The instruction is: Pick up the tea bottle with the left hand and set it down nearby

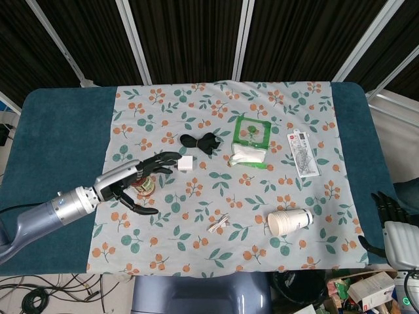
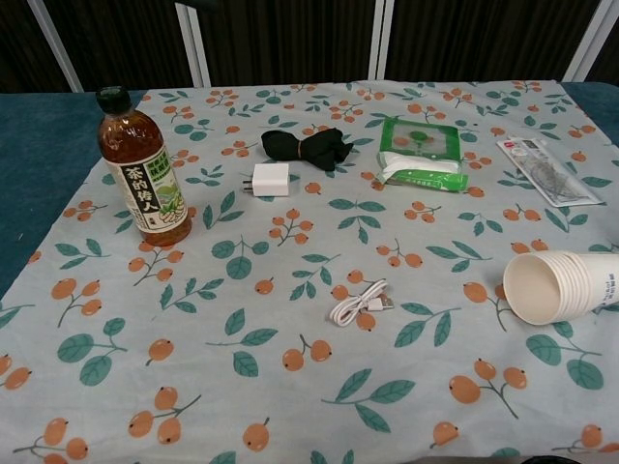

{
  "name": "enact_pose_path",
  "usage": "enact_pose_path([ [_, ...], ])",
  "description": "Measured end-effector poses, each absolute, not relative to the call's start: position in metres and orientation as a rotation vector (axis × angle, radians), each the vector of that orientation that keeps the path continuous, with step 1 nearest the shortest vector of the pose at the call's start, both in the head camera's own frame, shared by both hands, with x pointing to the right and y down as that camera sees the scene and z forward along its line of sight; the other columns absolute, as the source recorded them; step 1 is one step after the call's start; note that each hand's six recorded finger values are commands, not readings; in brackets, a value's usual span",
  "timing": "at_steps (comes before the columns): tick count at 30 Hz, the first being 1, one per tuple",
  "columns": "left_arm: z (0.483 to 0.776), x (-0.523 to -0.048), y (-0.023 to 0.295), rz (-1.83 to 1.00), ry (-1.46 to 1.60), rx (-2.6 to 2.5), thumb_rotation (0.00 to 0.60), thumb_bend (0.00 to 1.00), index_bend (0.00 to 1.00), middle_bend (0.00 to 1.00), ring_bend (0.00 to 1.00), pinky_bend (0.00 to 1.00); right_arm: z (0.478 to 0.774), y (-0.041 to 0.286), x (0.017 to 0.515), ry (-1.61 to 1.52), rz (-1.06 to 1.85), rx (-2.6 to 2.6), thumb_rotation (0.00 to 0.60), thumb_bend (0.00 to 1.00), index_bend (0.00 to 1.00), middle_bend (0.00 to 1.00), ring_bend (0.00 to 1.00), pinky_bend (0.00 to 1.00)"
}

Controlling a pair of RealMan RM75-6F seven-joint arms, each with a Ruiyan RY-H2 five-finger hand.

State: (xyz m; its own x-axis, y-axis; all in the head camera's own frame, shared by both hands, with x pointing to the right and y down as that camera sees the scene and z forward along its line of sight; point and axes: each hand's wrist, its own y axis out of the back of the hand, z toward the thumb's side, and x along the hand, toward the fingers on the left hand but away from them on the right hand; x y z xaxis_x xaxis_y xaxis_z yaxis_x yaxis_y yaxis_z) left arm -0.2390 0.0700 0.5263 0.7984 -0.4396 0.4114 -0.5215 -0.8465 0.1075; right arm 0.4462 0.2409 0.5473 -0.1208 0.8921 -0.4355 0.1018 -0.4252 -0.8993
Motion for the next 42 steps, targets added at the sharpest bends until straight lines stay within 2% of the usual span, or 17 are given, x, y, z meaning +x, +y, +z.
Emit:
enact_pose_path([
  [8, 0.527, -0.287, 0.046, 0.675, -1.147, 2.885, 0.600, 0.14, 0.00, 0.00, 0.00, 0.08, 0.549, 0.242, 0.445, -1.127, 1.619, -1.532, 0.600, 0.13, 0.00, 0.04, 0.06, 0.15],
  [14, 0.524, -0.316, 0.050, 0.627, -1.285, 2.837, 0.600, 0.13, 0.00, 0.00, 0.00, 0.07, 0.549, 0.242, 0.444, -1.123, 1.619, -1.537, 0.600, 0.13, 0.00, 0.04, 0.06, 0.15],
  [21, 0.539, -0.357, 0.069, 0.711, -1.446, 2.868, 0.600, 0.13, 0.00, 0.00, 0.00, 0.07, 0.548, 0.244, 0.441, -1.115, 1.606, -1.549, 0.600, 0.13, 0.00, 0.04, 0.06, 0.15],
  [25, 0.560, -0.375, 0.084, 0.755, -1.480, 2.829, 0.600, 0.13, 0.00, 0.00, 0.00, 0.07, 0.547, 0.243, 0.442, -1.122, 1.606, -1.549, 0.600, 0.13, 0.00, 0.04, 0.06, 0.15],
  [32, 0.614, -0.401, 0.112, 0.793, -1.499, 2.707, 0.600, 0.12, 0.00, 0.00, 0.00, 0.07, 0.547, 0.243, 0.443, -1.125, 1.606, -1.550, 0.600, 0.13, 0.00, 0.04, 0.06, 0.15],
  [38, 0.655, -0.405, 0.122, 0.829, -1.492, 2.634, 0.600, 0.12, 0.00, 0.00, 0.00, 0.07, 0.547, 0.243, 0.443, -1.129, 1.602, -1.550, 0.600, 0.13, 0.00, 0.04, 0.06, 0.15],
  [42, 0.670, -0.403, 0.123, 0.775, -1.480, 2.555, 0.600, 0.12, 0.00, 0.00, 0.00, 0.07, 0.547, 0.243, 0.443, -1.131, 1.600, -1.555, 0.600, 0.13, 0.00, 0.04, 0.06, 0.15],
])
